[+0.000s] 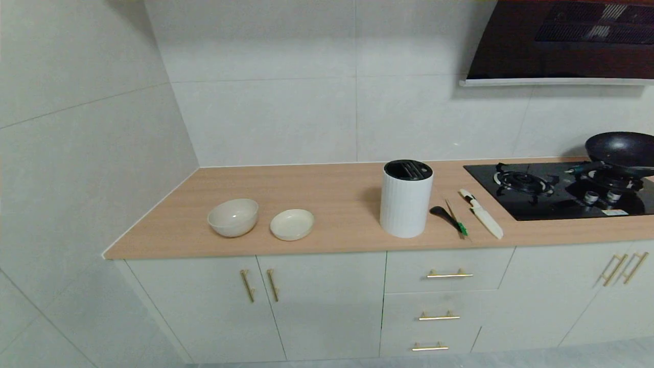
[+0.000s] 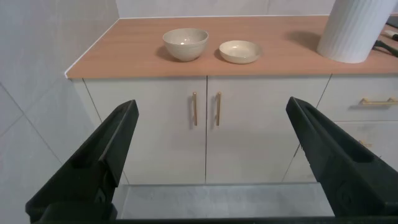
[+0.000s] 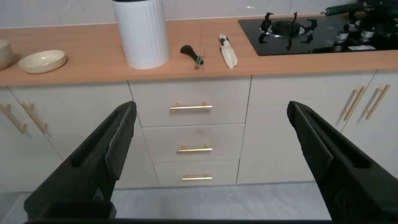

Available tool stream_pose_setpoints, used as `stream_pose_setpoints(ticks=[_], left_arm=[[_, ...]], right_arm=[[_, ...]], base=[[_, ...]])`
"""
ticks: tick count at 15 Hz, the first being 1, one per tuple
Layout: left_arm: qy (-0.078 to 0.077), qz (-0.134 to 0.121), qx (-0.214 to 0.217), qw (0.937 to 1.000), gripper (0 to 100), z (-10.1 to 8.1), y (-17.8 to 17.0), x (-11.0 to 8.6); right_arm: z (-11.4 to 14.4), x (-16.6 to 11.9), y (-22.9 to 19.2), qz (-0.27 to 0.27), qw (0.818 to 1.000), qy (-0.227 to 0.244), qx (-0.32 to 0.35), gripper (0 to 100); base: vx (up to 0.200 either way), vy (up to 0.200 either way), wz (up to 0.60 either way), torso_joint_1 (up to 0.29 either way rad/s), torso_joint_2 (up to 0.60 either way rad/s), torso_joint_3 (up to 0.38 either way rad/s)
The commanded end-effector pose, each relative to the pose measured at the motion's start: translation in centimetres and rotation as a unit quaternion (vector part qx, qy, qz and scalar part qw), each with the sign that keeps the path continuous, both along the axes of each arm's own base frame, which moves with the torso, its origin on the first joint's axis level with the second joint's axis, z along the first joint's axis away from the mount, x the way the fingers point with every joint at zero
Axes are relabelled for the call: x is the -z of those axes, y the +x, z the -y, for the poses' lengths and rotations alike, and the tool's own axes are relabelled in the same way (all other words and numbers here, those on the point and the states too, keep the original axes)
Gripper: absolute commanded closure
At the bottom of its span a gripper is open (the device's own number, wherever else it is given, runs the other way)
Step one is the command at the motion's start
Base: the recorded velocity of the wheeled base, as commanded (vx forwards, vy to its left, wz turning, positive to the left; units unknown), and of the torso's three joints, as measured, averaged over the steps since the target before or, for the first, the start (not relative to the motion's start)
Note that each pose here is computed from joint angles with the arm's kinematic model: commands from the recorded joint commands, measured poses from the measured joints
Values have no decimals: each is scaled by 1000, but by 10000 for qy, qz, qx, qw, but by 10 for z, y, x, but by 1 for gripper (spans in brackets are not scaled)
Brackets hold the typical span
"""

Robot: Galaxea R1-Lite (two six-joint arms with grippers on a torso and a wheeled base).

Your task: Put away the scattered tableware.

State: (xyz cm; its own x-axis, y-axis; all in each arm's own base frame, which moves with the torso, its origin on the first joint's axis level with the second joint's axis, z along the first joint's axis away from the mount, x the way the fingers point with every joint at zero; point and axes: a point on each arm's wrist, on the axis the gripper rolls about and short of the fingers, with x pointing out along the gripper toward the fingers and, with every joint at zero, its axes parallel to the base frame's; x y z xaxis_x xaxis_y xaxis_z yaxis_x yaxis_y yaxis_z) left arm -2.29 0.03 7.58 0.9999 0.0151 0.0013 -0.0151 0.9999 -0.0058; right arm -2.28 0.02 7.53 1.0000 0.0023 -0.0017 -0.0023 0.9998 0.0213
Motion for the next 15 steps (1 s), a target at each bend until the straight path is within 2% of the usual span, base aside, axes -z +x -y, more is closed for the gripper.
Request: stream_pose_setpoints(ticks=[1,15], left_arm=[[-2,1,-1,10000,0,0,0,0],[-2,1,-1,10000,0,0,0,0]], right_arm=[[0,0,0,-7,10000,1,-4,0],[0,0,0,1,10000,-7,-4,0]], base=[[0,200,0,-12,7,7],[0,200,0,4,1,2]])
